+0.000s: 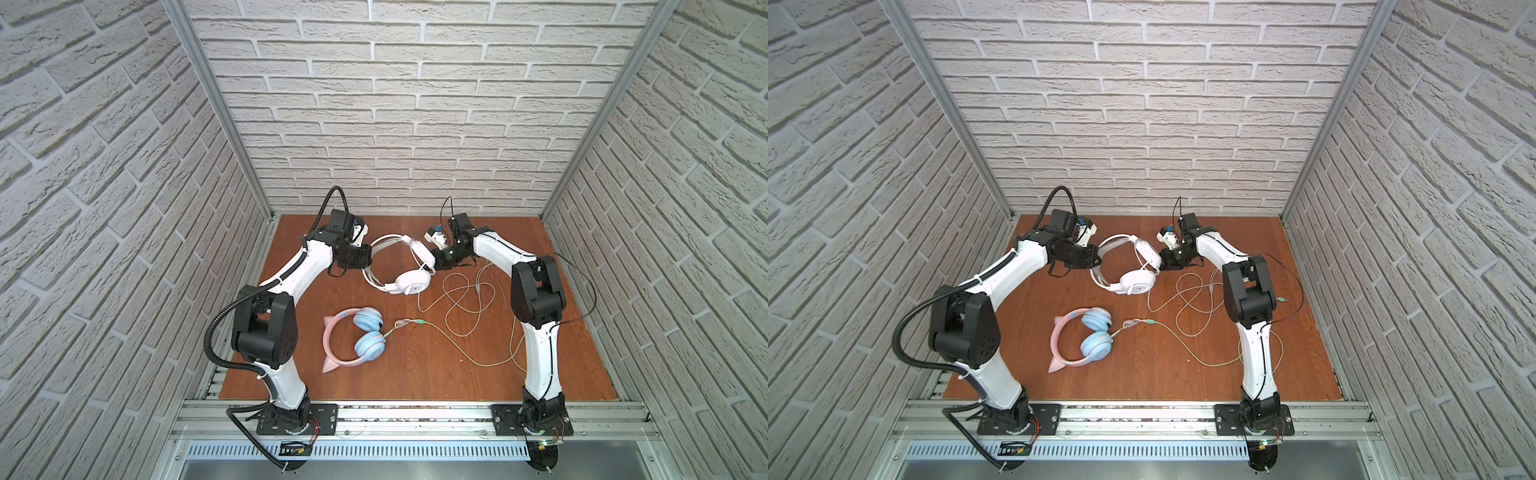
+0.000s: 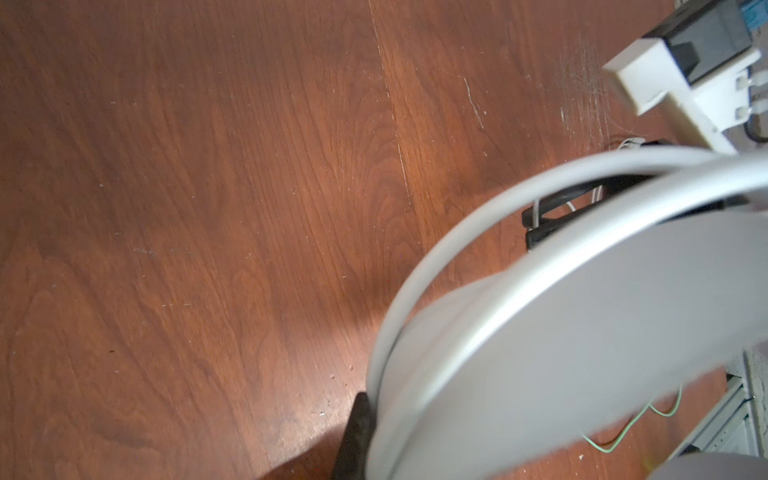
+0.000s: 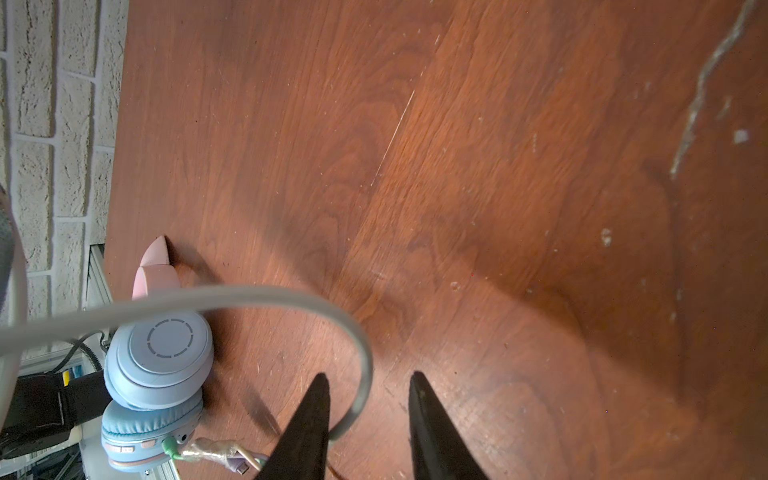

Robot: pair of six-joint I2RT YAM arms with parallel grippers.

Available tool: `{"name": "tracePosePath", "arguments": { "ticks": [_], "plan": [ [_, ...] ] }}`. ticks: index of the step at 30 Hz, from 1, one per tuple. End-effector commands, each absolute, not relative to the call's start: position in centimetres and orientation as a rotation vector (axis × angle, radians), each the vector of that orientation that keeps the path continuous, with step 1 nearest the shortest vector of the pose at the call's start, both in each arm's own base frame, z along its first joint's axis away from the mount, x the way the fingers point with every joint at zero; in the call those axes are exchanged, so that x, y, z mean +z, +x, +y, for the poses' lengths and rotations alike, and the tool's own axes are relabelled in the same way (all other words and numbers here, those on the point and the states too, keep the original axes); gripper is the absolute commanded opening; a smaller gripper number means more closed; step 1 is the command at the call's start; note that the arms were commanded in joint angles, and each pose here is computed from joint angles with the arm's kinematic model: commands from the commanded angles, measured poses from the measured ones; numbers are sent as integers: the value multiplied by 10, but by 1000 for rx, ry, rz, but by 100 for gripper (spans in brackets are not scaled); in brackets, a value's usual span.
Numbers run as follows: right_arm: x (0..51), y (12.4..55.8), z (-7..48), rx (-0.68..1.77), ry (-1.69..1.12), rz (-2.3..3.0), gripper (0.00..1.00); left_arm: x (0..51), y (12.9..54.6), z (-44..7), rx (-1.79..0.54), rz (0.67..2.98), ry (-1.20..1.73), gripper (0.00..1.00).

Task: Wrap the headphones
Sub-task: 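Open the right gripper to release the cable and draw it back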

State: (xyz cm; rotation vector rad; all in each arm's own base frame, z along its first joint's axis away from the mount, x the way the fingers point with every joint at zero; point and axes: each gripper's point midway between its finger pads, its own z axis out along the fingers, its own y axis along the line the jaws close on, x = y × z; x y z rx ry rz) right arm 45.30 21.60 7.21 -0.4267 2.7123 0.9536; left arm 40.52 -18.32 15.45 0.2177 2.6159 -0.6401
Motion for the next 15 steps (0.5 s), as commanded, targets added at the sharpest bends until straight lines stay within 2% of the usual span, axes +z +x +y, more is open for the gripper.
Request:
{"name": "tracePosePath", "arguments": {
  "ticks": [1,15],
  "plan": [
    [92,453,225,995,-444,2628,39,189,417,-189,-750,2489,172,0],
    [71,420,234,1003,-465,2693,41,193,443,-168,-743,2460,-44,0]
  ]
}}
